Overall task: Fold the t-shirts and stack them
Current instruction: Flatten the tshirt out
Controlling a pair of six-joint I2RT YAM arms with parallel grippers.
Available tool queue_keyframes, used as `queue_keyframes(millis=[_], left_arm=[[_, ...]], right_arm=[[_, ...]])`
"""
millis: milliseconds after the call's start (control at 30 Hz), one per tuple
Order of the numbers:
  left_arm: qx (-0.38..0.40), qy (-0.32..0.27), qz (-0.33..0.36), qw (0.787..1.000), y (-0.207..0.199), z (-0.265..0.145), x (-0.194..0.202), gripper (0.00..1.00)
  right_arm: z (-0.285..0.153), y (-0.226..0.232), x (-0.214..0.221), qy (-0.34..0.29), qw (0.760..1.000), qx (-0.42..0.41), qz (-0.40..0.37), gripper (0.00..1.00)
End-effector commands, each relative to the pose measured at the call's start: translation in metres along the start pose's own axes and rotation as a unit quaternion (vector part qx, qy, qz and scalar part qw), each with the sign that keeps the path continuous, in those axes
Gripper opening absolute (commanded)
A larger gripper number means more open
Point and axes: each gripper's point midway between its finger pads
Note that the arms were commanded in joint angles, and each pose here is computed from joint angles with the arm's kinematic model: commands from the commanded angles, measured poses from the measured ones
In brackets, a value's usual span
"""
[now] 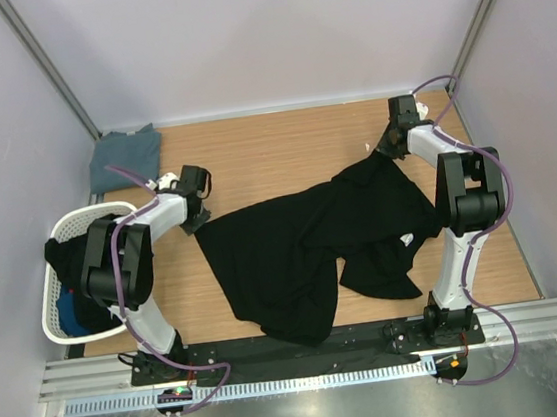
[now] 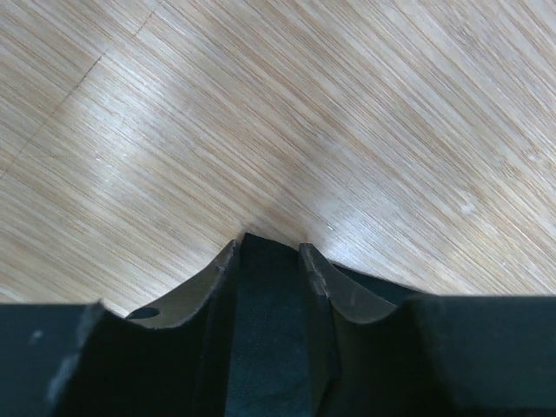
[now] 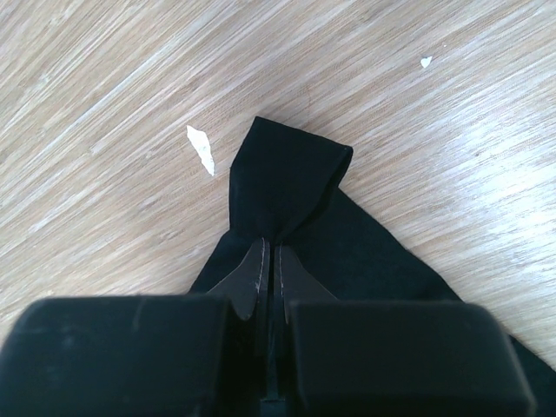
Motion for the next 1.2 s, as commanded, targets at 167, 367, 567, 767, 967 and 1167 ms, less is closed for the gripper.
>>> queue_keyframes(millis=[167,367,567,767,967,1167], left_arm=[[0.003,0.028,-0.007,1.000,0.001,0.011,0.018,0.05],[0.024,-0.002,0.015,1.000,-0.007,-0.004,-0.006,0.00],[0.125,-0.106,0.070,0.984,-0.042,-0.063,-0.077,0.00],[0.197,-0.228,0.092,0.949,-0.057,-0.150,-0.151,0.00],[0.267,-0.353,0.076,0.894,-0.053,-0.263,-0.213,0.00],[0.295,-0.461,0.070,0.834,-0.034,-0.354,-0.255,0.00]], right_arm=[[-0.024,0.017,-0.026,-0.037,0.999,-0.026,0.005,0.01],[-0.030,0.033,-0.041,-0.045,0.998,-0.046,0.001,0.01],[-0.074,0.054,-0.092,-0.099,0.991,-0.092,-0.002,0.01],[-0.183,0.088,-0.154,-0.195,0.967,-0.163,-0.015,0.01],[-0.313,0.108,-0.204,-0.307,0.922,-0.234,-0.023,0.01],[-0.440,0.118,-0.238,-0.403,0.866,-0.296,-0.020,0.01]])
Point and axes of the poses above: each gripper's point midway between its finger pads, its own z axis out along the fingers, its own y axis along the line the jaws close on, x = y × z, and after that the axes turned 6 degrees about z, right-handed
